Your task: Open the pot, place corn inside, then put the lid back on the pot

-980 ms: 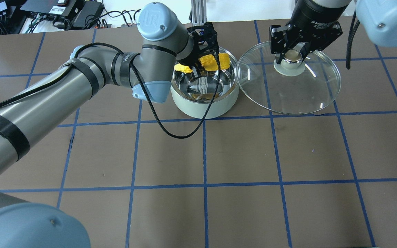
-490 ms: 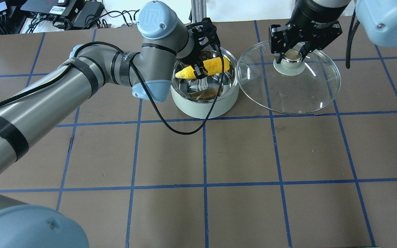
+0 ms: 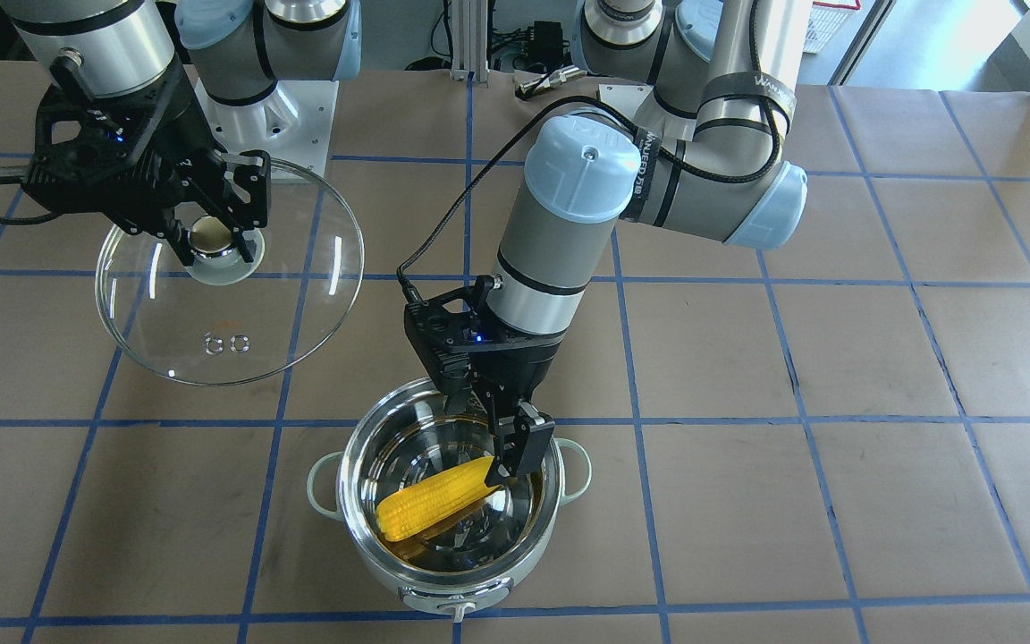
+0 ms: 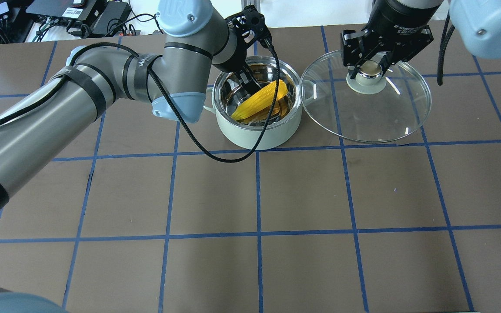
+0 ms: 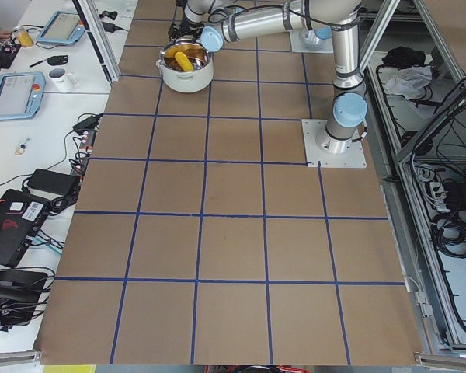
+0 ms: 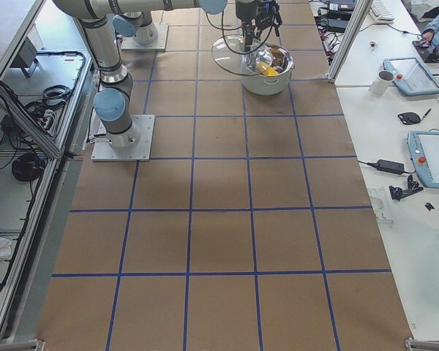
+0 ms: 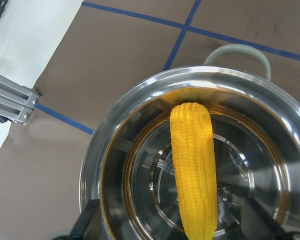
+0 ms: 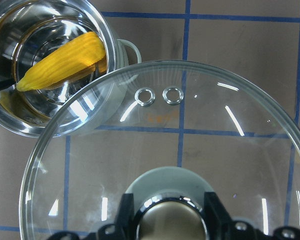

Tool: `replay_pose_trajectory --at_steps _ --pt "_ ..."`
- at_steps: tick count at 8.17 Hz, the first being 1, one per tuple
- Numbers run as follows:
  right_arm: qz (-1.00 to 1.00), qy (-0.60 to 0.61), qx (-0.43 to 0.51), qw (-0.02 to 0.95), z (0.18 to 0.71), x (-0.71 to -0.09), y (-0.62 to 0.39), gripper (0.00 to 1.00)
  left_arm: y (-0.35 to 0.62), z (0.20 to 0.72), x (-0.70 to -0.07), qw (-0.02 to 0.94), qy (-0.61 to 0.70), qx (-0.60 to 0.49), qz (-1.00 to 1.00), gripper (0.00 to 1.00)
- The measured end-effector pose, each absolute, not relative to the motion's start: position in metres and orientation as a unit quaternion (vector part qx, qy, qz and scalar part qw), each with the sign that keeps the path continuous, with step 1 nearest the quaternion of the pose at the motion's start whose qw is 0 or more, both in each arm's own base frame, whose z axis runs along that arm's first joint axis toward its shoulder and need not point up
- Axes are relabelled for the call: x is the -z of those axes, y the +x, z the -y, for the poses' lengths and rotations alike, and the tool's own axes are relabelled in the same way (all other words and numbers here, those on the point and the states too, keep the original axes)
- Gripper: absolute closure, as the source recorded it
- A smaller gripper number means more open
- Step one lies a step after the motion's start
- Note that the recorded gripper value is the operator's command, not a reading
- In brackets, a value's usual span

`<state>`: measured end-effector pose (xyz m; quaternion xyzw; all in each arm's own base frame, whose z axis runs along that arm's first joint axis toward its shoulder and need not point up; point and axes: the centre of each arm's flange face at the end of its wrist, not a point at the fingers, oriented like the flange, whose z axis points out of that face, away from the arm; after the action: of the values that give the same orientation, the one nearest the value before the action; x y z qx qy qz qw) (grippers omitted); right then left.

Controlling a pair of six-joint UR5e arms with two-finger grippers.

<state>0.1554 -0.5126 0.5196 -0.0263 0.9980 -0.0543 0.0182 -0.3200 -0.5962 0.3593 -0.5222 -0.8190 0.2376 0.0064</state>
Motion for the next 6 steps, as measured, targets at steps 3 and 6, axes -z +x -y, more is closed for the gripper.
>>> replay_pose_trajectory --at_steps 3,6 --pt "-0.998 -0.024 0.059 0.021 0.516 -0.519 0.156 0.85 -0.253 0.601 -0.411 0.018 -0.408 -0.238 0.881 0.0" --pt "-0.996 0.007 0.086 0.026 0.554 -0.493 0.178 0.84 -0.166 0.597 -0.445 0.045 -0.274 -0.199 0.94 0.0"
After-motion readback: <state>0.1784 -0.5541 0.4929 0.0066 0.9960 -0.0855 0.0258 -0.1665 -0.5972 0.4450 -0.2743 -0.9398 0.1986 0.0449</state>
